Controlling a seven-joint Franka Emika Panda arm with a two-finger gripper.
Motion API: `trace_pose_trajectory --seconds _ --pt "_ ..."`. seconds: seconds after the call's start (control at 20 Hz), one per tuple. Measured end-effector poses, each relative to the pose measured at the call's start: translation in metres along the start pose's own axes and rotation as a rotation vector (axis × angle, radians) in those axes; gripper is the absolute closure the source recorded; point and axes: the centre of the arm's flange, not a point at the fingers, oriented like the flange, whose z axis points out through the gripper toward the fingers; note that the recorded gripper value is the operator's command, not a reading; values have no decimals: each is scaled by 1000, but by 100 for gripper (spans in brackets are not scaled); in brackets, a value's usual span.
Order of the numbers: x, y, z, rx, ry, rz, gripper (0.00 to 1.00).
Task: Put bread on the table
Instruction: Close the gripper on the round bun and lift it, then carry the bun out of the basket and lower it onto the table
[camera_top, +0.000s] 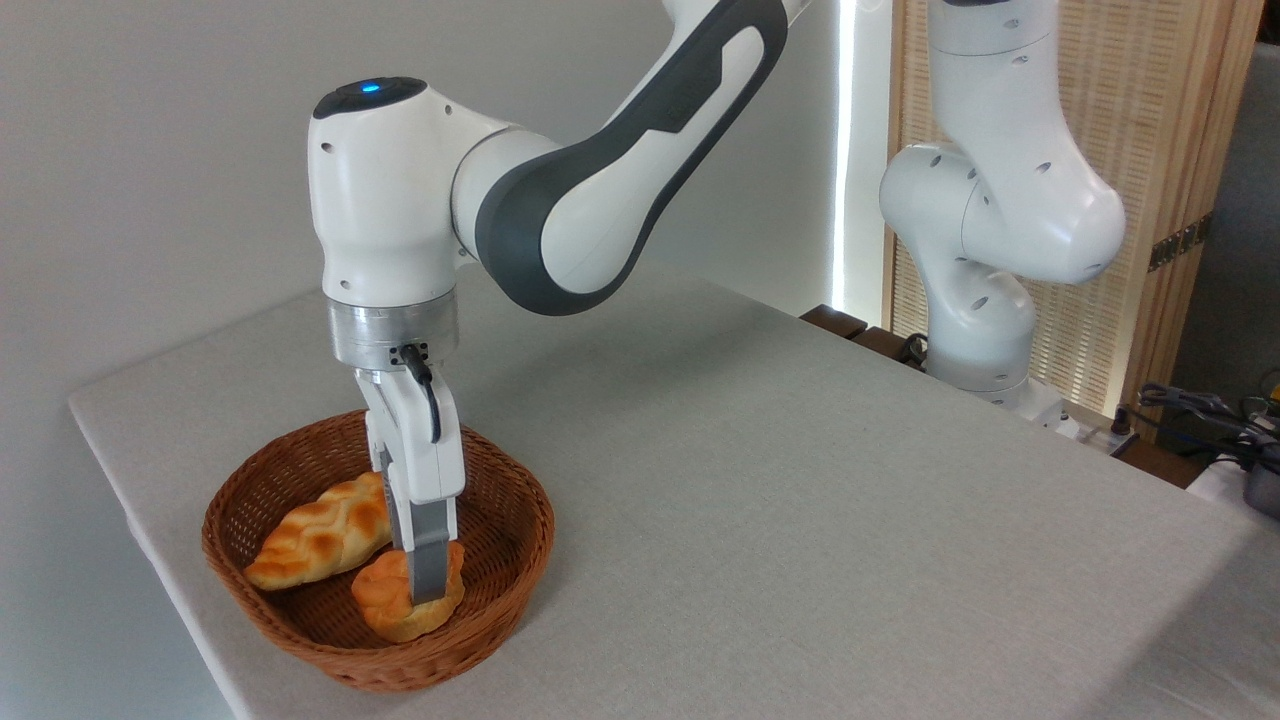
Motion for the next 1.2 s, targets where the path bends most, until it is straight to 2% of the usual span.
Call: trace_pose_trajectory --seconds 0.55,1.0,1.2 --pt "1 0 -7 2 14 -11 76" --pt "6 1 -63 -71 99 -109 76" --pt "10 -5 -101 -37 151 -135 75"
